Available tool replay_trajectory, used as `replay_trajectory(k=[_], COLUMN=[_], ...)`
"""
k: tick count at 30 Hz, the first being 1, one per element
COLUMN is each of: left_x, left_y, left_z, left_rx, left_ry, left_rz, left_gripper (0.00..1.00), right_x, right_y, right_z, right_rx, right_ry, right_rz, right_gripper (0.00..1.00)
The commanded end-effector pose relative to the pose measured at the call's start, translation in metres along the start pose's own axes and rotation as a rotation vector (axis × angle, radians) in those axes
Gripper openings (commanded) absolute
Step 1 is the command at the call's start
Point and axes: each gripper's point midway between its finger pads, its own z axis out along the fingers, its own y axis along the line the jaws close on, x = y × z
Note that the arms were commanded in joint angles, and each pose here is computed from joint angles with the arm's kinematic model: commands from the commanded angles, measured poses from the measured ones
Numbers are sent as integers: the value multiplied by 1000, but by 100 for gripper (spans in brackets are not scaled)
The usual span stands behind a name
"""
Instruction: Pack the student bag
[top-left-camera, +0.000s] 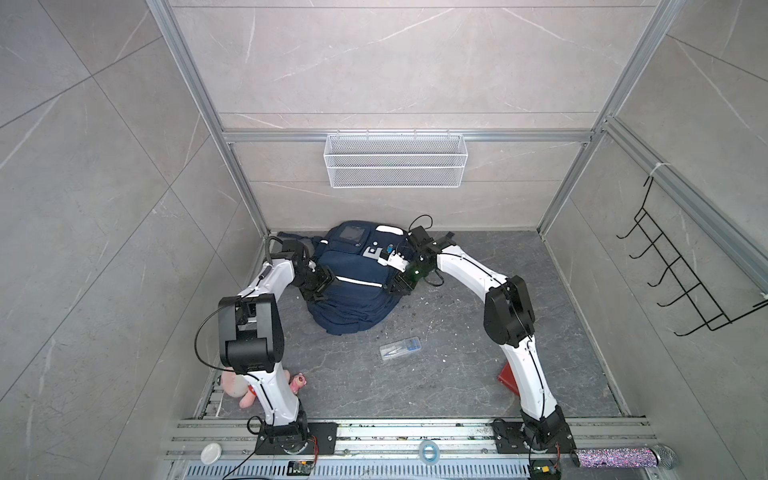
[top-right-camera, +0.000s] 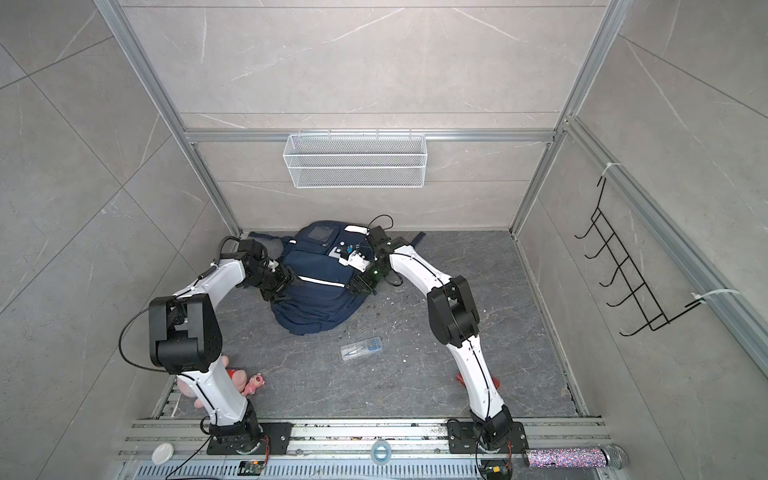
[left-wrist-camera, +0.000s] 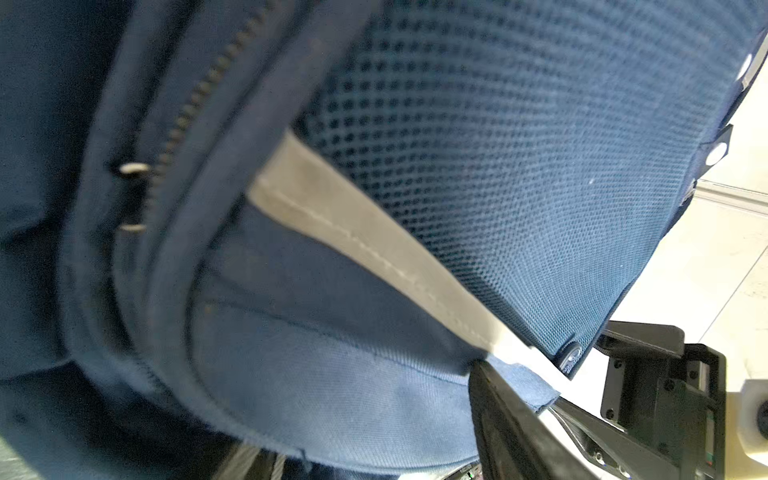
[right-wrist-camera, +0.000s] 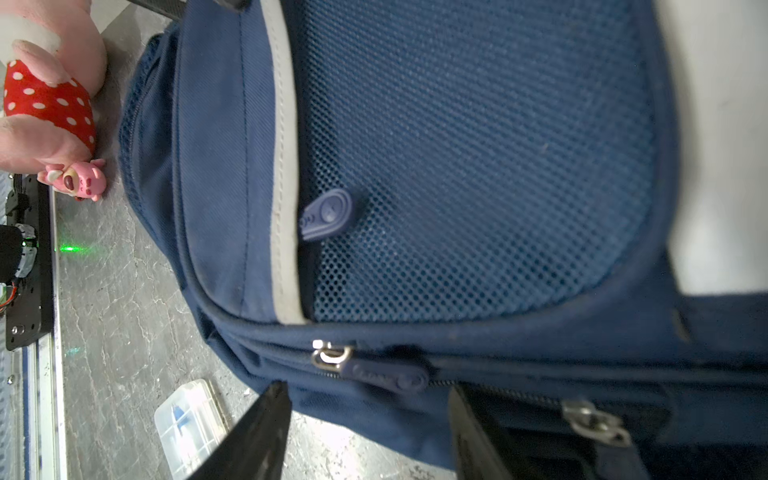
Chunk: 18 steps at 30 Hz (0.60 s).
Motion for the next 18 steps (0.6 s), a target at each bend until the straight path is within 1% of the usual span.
replay_trajectory(k=[1,3,11,15,18], left_x=[-1,0,2,2,3], left_y=[-9,-9,-9,-10,-10], left_z=[-4,-4,-4,-5,-6], left_rx=[19,19,28,31,31], left_ry=[3,5,7,6,4], left_rz=[18,18,13,13,13], left_gripper=[69,69,69,69,69], right_x=[-5,-6,-3,2,9], right_y=[9,11,16,17,14], right_z=[9,11,22,24,26], right_rx=[-24,-28,-18,-6,15], right_ry=[4,7,36,56,77], right_rz=[-20,-22,-39,-44,-46], right_gripper=[59,57,55,45,40])
